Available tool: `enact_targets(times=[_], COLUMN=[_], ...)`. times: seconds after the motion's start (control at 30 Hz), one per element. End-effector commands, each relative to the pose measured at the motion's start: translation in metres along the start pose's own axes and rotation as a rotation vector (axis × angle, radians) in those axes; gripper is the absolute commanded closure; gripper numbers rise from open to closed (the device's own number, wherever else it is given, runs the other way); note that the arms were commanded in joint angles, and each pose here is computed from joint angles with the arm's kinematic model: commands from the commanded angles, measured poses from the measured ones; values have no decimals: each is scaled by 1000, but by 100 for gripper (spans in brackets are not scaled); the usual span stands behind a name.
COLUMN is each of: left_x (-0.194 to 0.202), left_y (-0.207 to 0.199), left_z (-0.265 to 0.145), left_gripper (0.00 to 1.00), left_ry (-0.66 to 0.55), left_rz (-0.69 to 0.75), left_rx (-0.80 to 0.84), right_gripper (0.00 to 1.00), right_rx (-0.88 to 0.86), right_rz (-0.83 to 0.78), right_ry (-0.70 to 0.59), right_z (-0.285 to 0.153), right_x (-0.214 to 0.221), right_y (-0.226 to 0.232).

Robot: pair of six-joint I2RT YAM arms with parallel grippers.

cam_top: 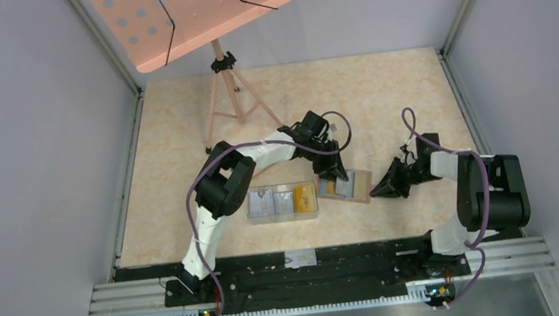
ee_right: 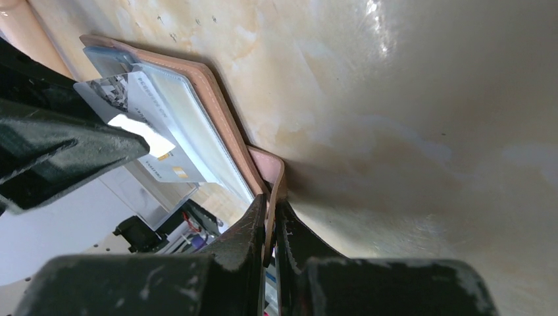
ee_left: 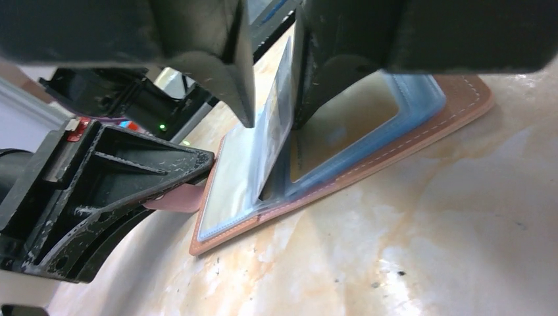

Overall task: Put the credit cards into the card holder
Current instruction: Insert the credit card into the card holder.

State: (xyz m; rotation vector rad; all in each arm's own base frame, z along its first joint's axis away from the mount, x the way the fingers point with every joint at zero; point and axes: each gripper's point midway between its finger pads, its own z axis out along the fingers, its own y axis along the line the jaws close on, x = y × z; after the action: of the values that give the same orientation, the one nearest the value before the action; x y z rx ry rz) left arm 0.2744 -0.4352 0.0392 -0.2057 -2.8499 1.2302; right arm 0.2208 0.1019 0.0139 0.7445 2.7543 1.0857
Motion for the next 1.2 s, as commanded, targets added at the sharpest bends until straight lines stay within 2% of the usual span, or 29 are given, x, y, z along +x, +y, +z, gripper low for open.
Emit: enact_targets(times=[0.0,0.13,0.17,0.2,0.33,0.57,0.8,1.17], left_x=[-1,0,-1,-1,-2,-7,0,17], left_y=[4,5,4,5,8,4,17,-19], left_z=[-5,-10,-11,-12,-16,-29,-20,13], left_gripper=[62,53,44,41,37,36,41,53], left_ry=[-23,-21,-23,-20,-15,-42,10,100], left_rz=[113,154,164,168,183,231,201,171], left_rx=[-110,-180,-193,-207,-246,-297,-322,-125], right_gripper=[100,100,100,100,100,100,100,100], right_rx=[18,15,16,16,16,15,13,11], right_rz=[-16,-16,-16,-16,-17,-17,-18,-17], right_ry=[-6,-6,-6,-5,-4,-2,3,12], right_z=[3,3,3,3,3,3,4,5], right_x=[-1,-1,-1,-1,-1,-1,-1,1], right_y=[-7,-6,-6,-6,-7,-6,-7,-8])
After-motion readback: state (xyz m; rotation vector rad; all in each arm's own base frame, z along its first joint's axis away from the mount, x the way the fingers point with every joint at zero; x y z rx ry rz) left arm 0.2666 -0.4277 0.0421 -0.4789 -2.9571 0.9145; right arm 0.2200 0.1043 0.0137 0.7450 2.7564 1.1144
